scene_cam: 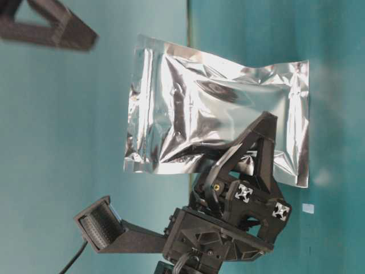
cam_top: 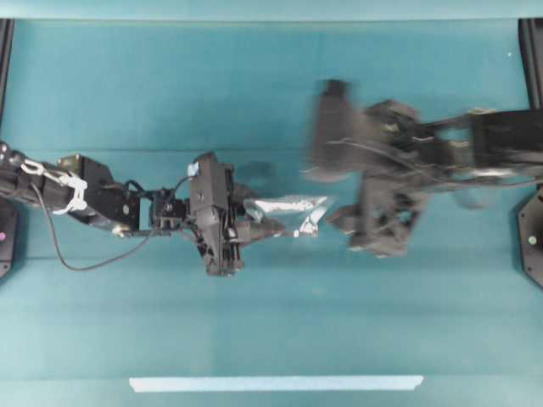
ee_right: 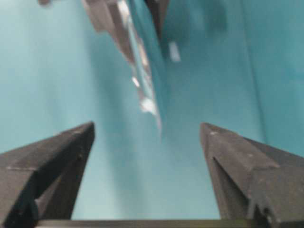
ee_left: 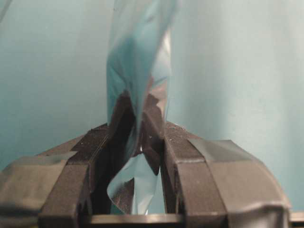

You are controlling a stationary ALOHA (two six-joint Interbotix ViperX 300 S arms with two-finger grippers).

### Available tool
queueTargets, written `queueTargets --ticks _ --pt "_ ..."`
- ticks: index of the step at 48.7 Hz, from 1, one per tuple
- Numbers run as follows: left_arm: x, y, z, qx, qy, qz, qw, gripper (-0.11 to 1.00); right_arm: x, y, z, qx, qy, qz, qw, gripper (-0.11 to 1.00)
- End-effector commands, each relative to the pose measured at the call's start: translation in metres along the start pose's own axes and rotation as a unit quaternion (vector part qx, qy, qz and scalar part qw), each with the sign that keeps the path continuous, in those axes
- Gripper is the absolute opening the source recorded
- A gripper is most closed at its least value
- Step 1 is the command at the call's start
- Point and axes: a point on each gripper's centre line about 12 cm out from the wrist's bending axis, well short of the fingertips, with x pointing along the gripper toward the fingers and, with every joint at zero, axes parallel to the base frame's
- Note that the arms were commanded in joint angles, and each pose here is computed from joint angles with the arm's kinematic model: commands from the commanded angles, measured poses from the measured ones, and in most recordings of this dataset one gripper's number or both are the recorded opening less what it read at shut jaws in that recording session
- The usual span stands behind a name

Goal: Hand over the silver zip bag and make it stand upright.
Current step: 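Withdraw the right gripper to the right, left gripper holding the bag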

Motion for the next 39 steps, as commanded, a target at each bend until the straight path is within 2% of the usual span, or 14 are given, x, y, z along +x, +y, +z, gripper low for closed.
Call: queueTargets --ticks 1,7,12,22,39 --pt "0.0 0.0 0.006 0.001 -0.011 -0.001 0.9999 0.27 -0.022 0.0 -0.007 0.014 -0.078 0.022 0.9966 0.89" --pt "-0.001 0.0 0.005 0.001 -0.011 -0.001 0.9999 0.27 -0.037 -0.003 -0.022 0.017 -0.149 0.042 0.9877 0.88" --pt "0.0 0.001 0.006 0.001 -0.012 0.0 0.9999 0.27 -0.042 -0.005 -0.038 0.017 -0.178 0.051 0.9826 0.88" --pt "-0.001 0.001 0.005 0.001 -0.01 0.001 0.9999 0.27 -0.044 -0.009 -0.06 0.019 -0.172 0.052 0.9835 0.88" --pt "-0.001 0.001 0.005 0.002 -0.01 0.0 0.9999 0.27 -0.038 -0.009 -0.071 0.015 -0.162 0.052 0.9853 0.88"
